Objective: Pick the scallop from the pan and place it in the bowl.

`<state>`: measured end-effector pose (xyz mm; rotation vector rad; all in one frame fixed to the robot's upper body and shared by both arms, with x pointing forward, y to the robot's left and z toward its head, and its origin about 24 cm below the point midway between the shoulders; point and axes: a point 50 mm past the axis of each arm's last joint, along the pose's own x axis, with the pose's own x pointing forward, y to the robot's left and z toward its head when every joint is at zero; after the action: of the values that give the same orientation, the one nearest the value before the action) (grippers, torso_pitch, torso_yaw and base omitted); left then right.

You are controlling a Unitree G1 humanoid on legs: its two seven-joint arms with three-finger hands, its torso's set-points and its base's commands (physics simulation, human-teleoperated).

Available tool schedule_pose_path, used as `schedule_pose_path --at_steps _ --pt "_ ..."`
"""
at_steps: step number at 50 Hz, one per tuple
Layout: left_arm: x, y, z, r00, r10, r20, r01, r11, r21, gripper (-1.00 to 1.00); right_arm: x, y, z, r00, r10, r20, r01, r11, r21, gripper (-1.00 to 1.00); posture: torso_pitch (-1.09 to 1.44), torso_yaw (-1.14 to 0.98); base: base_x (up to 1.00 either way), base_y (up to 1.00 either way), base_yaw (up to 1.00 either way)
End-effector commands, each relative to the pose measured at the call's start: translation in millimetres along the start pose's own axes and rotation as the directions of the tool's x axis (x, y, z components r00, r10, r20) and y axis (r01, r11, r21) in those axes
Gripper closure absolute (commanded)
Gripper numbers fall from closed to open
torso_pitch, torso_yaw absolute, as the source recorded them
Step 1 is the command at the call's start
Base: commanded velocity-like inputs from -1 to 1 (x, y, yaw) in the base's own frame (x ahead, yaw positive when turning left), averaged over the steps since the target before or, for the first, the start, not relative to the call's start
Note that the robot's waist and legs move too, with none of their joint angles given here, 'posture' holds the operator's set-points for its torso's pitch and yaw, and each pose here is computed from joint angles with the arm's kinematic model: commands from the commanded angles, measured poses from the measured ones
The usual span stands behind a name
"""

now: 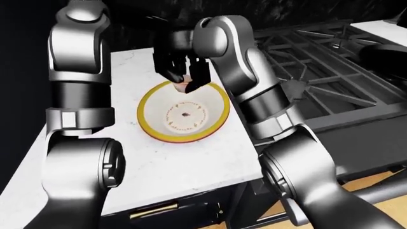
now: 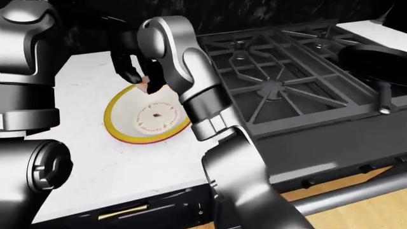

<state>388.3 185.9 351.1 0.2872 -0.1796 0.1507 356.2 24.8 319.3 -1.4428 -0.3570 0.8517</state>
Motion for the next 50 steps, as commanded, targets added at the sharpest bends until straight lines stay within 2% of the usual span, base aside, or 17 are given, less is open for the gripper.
schedule_pose_path --at_steps 1,15,33,50 --pt "-4.7 7.6 25.9 0.994 0.028 0.104 -0.027 1.0 -0.005 -1.0 -9.0 -16.4 11.5 0.997 -0.073 0.022 0.074 0.996 -0.053 1.0 0.0 0.0 0.0 0.0 0.0" --pt "-3.9 11.8 23.8 0.994 0.034 0.101 -0.034 0.999 -0.006 -1.0 -11.2 -1.1 34.5 0.997 -0.046 0.058 0.052 0.992 -0.118 1.0 0.0 0.0 0.0 0.0 0.0" --pt "-3.8 11.2 27.0 0.994 0.035 0.105 -0.034 0.999 -0.009 -1.0 2.5 15.8 30.4 1.0 0.014 0.013 -0.011 0.985 -0.17 1.0 0.0 0.0 0.0 0.0 0.0" --pt "-4.1 9.8 24.9 0.994 0.033 0.104 -0.033 0.999 -0.005 -1.0 9.8 38.4 26.4 0.998 0.06 0.004 -0.059 0.985 -0.16 1.0 0.0 0.0 0.0 0.0 0.0"
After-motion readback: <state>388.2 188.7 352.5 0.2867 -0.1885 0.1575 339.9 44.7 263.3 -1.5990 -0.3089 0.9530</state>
